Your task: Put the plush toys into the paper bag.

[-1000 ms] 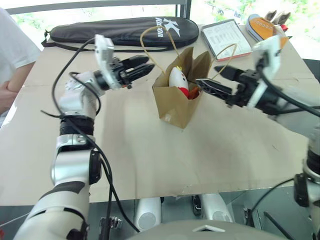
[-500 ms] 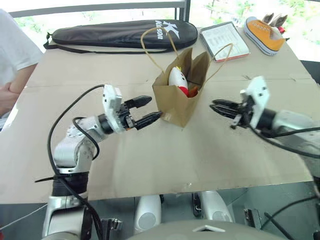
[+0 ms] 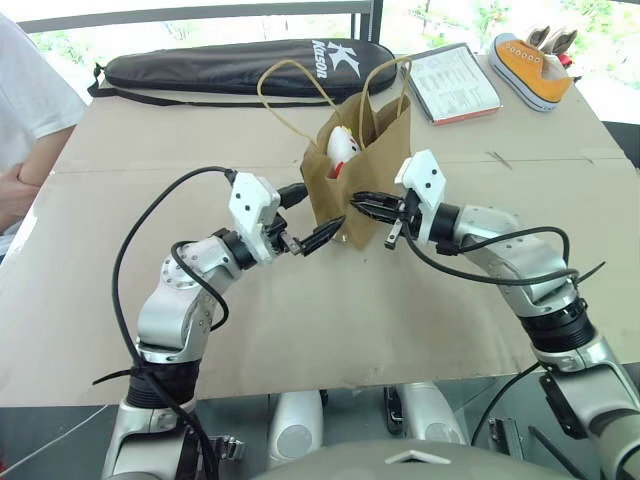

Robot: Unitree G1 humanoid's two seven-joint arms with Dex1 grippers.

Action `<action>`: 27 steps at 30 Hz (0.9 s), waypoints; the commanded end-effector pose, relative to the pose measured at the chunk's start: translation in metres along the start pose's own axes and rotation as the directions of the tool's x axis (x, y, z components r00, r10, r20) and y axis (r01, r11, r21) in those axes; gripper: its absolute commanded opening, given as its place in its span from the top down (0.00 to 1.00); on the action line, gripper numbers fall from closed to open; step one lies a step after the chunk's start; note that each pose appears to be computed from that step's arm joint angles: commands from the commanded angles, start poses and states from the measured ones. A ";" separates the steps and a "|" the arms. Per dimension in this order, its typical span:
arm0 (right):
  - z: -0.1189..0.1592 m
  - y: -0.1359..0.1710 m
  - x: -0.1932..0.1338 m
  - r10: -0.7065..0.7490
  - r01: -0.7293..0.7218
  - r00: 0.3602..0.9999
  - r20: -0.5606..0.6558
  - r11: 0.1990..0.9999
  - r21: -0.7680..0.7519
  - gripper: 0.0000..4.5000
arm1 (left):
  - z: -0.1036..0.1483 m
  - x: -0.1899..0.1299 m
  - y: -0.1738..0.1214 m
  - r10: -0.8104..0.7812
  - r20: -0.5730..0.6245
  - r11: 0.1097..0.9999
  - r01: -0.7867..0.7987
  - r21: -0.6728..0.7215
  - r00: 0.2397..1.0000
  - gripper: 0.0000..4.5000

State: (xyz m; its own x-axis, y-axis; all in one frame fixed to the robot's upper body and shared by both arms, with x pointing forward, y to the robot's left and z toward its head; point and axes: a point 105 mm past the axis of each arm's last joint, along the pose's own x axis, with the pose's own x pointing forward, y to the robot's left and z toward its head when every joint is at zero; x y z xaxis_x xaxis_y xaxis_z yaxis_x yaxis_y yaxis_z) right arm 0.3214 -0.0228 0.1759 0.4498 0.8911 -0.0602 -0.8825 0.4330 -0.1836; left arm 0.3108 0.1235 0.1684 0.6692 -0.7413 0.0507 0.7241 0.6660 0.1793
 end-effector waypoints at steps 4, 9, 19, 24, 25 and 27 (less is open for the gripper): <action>0.010 0.002 0.013 0.013 -0.012 0.998 0.066 1.000 -0.005 0.99 | 0.011 0.012 -0.003 0.048 0.056 0.996 -0.052 0.076 0.997 0.00; 0.012 0.000 0.008 -0.012 0.012 0.998 0.067 1.000 -0.004 0.99 | 0.005 0.015 -0.002 0.071 0.054 0.993 -0.076 0.090 0.996 0.00; 0.027 0.003 -0.017 -0.025 0.022 0.994 0.104 0.999 0.029 1.00 | -0.006 0.022 0.009 0.039 0.037 0.991 -0.043 0.125 0.999 0.78; 0.037 -0.004 -0.033 -0.086 0.082 0.988 0.129 0.996 0.036 1.00 | -0.005 0.029 0.012 0.001 0.057 0.992 -0.008 0.123 0.998 0.99; 0.036 -0.004 -0.035 -0.092 0.088 0.988 0.125 0.996 0.034 1.00 | -0.004 0.028 0.012 -0.011 0.068 0.992 0.002 0.128 0.998 0.99; 0.034 -0.002 -0.041 -0.087 0.086 0.990 0.108 0.996 0.017 1.00 | 0.000 0.021 0.013 -0.073 0.075 0.985 0.060 0.160 0.995 0.99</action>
State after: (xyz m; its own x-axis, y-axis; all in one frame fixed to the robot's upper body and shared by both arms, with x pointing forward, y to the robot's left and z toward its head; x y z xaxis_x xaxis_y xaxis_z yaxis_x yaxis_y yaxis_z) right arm 0.3073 -0.0514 0.2021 0.5154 0.8562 0.0363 -0.8460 0.5151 -0.1379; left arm 0.3396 0.1138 0.1545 0.6560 -0.7522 0.0624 0.7123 0.6443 0.2784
